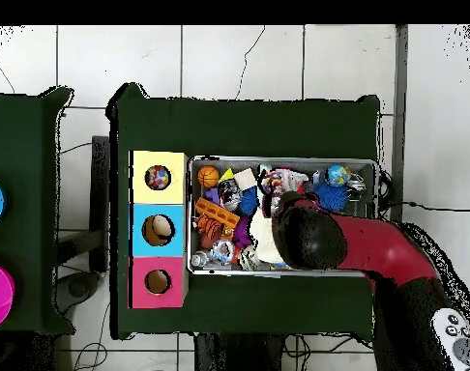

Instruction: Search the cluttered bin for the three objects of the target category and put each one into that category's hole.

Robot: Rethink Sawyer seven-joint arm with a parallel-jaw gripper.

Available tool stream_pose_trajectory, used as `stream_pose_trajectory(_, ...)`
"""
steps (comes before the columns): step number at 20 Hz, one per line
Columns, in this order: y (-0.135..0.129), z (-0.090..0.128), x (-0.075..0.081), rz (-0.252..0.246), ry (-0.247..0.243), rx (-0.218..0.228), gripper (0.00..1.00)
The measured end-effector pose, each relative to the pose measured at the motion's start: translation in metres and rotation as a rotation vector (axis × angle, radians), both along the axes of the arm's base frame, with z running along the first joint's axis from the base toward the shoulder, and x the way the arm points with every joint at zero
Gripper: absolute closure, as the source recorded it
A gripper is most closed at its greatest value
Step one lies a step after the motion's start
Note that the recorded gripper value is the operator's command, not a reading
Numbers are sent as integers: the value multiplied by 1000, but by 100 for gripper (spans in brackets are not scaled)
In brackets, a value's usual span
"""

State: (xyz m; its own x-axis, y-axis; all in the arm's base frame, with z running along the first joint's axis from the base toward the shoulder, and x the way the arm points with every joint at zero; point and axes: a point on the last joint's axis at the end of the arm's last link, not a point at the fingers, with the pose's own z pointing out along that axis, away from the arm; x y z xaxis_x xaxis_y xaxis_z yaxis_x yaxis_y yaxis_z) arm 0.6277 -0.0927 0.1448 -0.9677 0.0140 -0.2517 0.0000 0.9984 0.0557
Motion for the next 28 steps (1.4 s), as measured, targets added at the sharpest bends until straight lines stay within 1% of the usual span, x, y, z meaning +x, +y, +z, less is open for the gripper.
stream_pose_trajectory(2, 11, 2, 0, 2, 4, 14, 100)
stream_pose_trajectory(3, 24, 5, 0, 5, 8, 32, 100)
stream_pose_trajectory(8, 67, 18, 0, 3, 19, 104, 100)
stream_pose_trajectory(10, 80, 22, 1, -2, 17, 130, 100)
stream_pose_trajectory(12, 95, 28, 3, -13, 3, 164, 100)
stream_pose_trajectory(13, 108, 33, 7, -25, -21, 194, 100)
stream_pose_trajectory(16, 124, 46, 15, -57, -68, 245, 100)
stream_pose_trajectory(18, 129, 54, 21, -81, -92, 270, 100)
stream_pose_trajectory(21, 133, 64, 36, -132, -143, 312, 100)
stream_pose_trajectory(23, 135, 67, 42, -154, -167, 327, 100)
stream_pose_trajectory(24, 138, 68, 49, -178, -191, 341, 100)
stream_pose_trajectory(28, 148, 61, 61, -226, -241, 364, 100)
